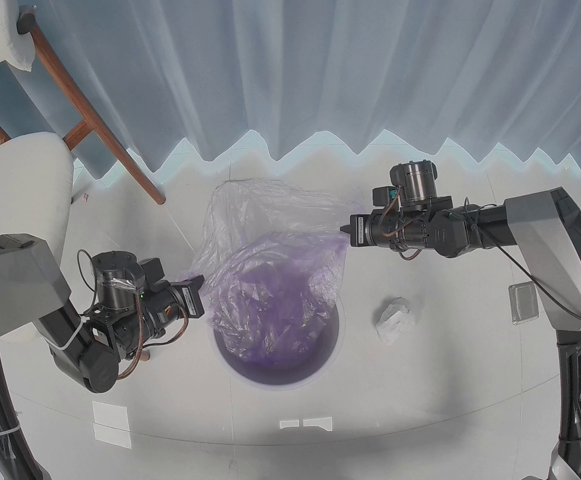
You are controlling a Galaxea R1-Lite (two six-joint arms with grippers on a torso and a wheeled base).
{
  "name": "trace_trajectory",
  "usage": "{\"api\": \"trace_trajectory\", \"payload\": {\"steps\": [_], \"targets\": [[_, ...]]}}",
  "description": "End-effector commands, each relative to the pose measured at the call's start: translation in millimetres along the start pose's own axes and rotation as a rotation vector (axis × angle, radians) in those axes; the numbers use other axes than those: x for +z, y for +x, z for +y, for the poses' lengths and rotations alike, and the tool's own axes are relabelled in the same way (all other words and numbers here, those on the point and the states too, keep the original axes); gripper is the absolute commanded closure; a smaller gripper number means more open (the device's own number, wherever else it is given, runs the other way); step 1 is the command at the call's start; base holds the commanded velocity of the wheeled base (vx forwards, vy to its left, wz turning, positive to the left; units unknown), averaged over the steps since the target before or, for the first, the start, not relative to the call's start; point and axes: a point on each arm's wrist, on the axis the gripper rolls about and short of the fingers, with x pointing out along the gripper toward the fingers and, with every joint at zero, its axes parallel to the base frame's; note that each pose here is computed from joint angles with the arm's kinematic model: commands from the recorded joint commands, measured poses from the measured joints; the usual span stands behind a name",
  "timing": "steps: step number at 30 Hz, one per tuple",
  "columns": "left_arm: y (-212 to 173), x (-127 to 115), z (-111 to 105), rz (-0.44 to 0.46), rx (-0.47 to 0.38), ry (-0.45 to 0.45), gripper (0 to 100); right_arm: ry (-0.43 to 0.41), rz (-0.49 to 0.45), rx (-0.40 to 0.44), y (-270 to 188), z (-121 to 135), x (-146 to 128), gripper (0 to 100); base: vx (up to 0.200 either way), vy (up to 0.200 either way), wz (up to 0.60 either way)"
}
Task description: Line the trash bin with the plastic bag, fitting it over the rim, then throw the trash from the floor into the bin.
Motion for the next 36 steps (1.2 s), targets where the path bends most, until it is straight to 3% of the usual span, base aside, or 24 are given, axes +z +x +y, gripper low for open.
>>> {"api": "trace_trajectory", "payload": {"steps": [1,6,13,15,20,21,28,34,36], "targets": [[-13,-19,-2,0.095,-0.048,0.061,100,0.012,0.035,0.034,-22,-6,-2,100,0.000,0.000,0.00],[-38,-44,12,0.211,-0.085,0.120,100,0.025,0.131,0.079,-49,-20,-35,100,0.000,0.000,0.00],[-42,-77,28,0.226,-0.084,0.145,100,-0.025,0.083,0.096,-56,-40,-78,100,0.000,0.000,0.00],[-46,-89,28,0.277,-0.089,0.164,100,-0.025,0.069,0.096,-60,-42,-89,100,0.000,0.000,0.00],[-50,-92,25,0.301,-0.124,0.176,100,-0.020,0.072,0.094,-67,-41,-100,100,0.000,0.000,0.00],[-53,-91,22,0.309,-0.171,0.187,100,-0.017,0.080,0.096,-77,-38,-110,100,0.000,0.000,0.00],[-66,-92,19,0.337,-0.281,0.254,100,-0.027,0.064,0.117,-88,-35,-134,100,0.000,0.000,0.00],[-79,-100,16,0.397,-0.384,0.275,100,-0.023,0.124,0.151,-98,-24,-152,100,0.000,0.000,0.00],[-84,-105,17,0.429,-0.379,0.270,100,-0.021,0.143,0.154,-99,-23,-158,100,0.000,0.000,0.00]]}}
